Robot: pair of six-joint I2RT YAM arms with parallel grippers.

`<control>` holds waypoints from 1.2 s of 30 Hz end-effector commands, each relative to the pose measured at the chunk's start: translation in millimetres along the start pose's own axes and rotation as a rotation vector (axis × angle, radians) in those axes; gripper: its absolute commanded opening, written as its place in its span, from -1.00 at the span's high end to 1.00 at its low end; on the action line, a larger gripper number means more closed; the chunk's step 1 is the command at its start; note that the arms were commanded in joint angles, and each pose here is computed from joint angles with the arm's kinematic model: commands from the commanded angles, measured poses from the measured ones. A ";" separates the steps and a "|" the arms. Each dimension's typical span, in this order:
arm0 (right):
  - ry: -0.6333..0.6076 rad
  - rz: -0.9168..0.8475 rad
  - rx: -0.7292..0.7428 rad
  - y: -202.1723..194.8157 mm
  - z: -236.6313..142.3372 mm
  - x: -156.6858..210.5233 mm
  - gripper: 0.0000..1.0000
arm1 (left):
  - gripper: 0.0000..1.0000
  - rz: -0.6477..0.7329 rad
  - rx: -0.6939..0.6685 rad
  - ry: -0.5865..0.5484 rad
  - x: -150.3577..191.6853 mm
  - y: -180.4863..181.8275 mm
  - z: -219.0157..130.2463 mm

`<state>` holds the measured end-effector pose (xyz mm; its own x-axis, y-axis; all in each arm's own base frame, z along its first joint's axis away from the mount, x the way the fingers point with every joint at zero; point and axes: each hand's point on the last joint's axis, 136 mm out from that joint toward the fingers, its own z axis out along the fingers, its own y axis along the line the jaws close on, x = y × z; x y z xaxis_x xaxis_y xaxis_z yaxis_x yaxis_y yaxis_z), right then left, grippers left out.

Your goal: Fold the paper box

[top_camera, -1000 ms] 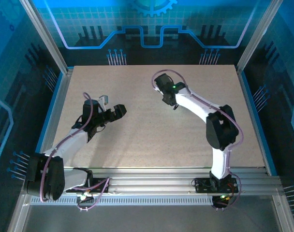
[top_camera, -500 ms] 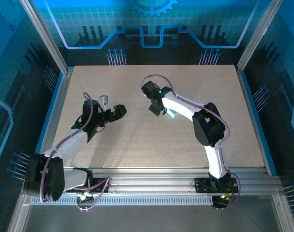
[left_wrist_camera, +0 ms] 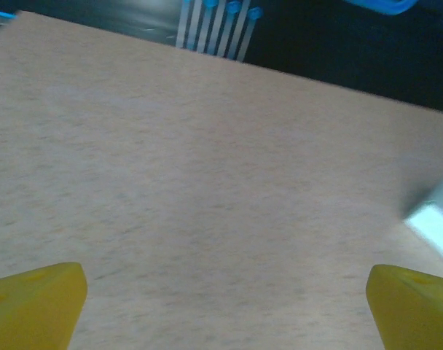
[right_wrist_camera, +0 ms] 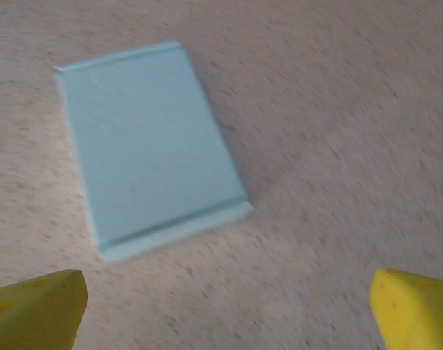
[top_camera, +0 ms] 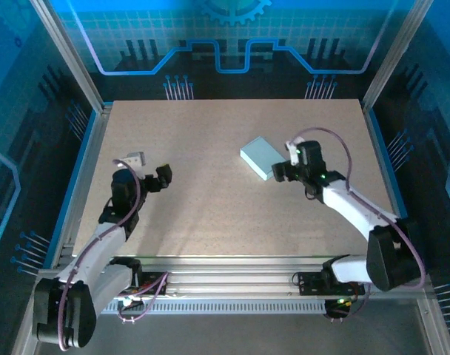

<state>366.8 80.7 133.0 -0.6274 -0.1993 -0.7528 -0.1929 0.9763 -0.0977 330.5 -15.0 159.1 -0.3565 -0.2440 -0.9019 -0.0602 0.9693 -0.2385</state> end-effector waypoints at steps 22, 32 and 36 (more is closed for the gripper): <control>-0.394 0.152 0.097 -69.4 15.7 20.0 -1.00 | -0.98 0.094 0.050 -0.066 29.4 28.9 78.3; -0.304 0.091 0.063 -56.3 43.5 21.0 -1.00 | -0.98 0.182 -0.031 -0.046 31.1 21.3 85.6; -0.304 0.089 0.063 -56.0 43.4 20.6 -1.00 | -0.98 0.182 -0.030 -0.044 31.8 21.3 85.7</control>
<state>394.8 22.8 92.3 -0.3900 -0.0661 -0.9184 -0.0829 0.9959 -0.0365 393.6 -7.9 88.0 -0.3440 -0.0852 -0.9351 -0.0139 0.9962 -0.0856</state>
